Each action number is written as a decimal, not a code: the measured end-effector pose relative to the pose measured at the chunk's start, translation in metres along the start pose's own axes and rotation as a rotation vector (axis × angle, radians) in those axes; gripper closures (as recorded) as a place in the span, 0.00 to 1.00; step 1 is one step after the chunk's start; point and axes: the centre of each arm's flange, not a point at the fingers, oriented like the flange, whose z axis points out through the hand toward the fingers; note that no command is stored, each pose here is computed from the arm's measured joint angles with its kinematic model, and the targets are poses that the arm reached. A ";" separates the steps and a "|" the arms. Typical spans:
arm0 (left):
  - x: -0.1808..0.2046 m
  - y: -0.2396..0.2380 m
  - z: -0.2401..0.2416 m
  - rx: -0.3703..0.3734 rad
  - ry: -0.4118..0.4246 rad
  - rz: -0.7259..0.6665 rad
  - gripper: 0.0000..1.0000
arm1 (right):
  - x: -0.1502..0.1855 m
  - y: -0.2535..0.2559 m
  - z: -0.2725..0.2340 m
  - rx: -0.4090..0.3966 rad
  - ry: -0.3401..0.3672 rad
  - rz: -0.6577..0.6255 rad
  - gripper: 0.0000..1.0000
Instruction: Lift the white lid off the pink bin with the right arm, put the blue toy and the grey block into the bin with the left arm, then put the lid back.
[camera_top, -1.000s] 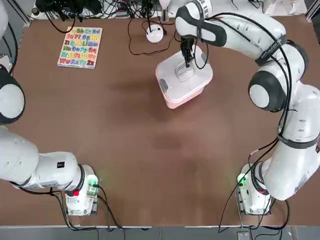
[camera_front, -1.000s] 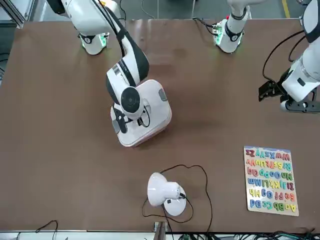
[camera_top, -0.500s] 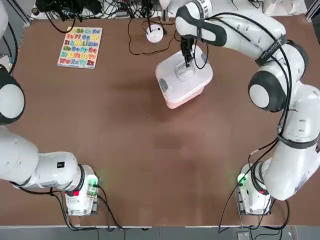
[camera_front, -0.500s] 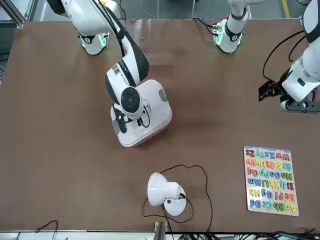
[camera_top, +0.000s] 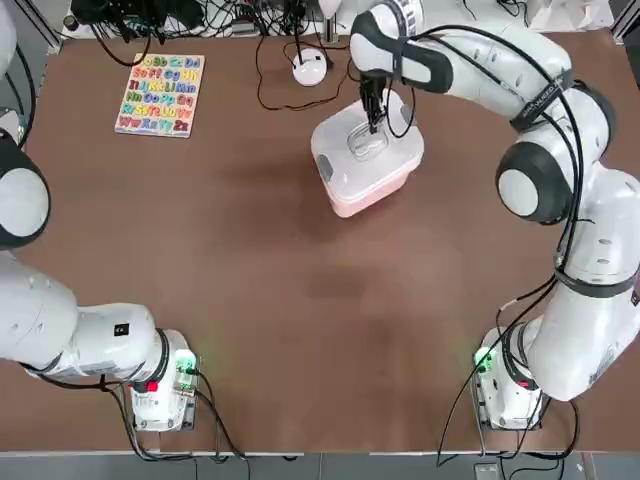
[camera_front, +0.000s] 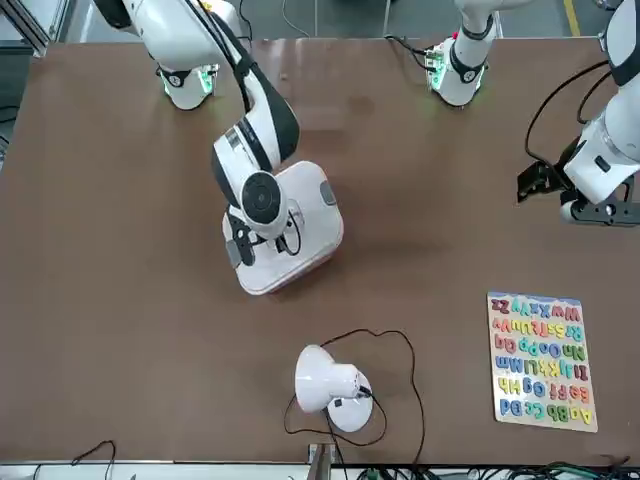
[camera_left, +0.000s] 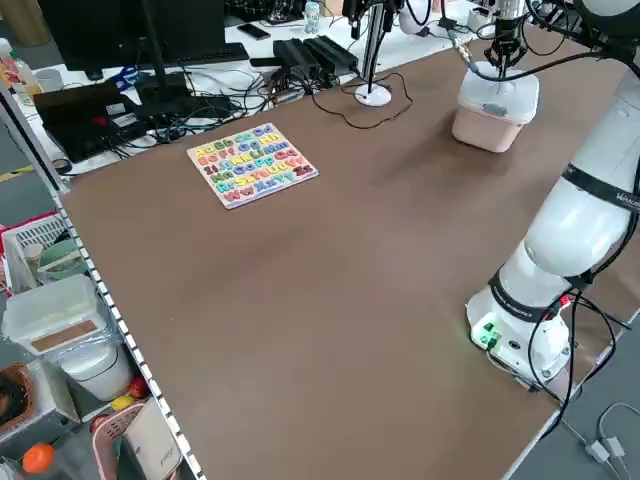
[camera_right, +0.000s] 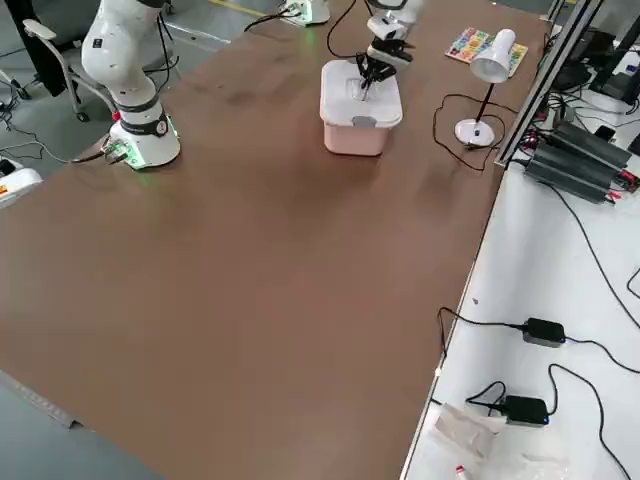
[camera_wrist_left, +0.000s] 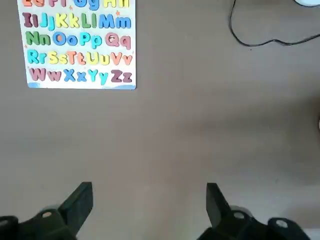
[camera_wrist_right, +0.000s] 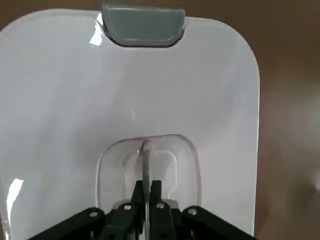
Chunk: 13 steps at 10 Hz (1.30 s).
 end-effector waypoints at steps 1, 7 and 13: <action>0.000 0.000 0.000 0.000 0.000 0.000 0.00 | -0.001 0.000 0.000 0.002 -0.001 -0.002 0.93; 0.000 0.001 0.000 0.000 0.001 0.005 0.00 | -0.007 0.002 0.005 -0.010 0.008 -0.035 0.93; 0.000 0.002 0.000 0.000 0.001 0.007 0.00 | -0.005 0.002 0.007 -0.018 0.010 -0.044 0.79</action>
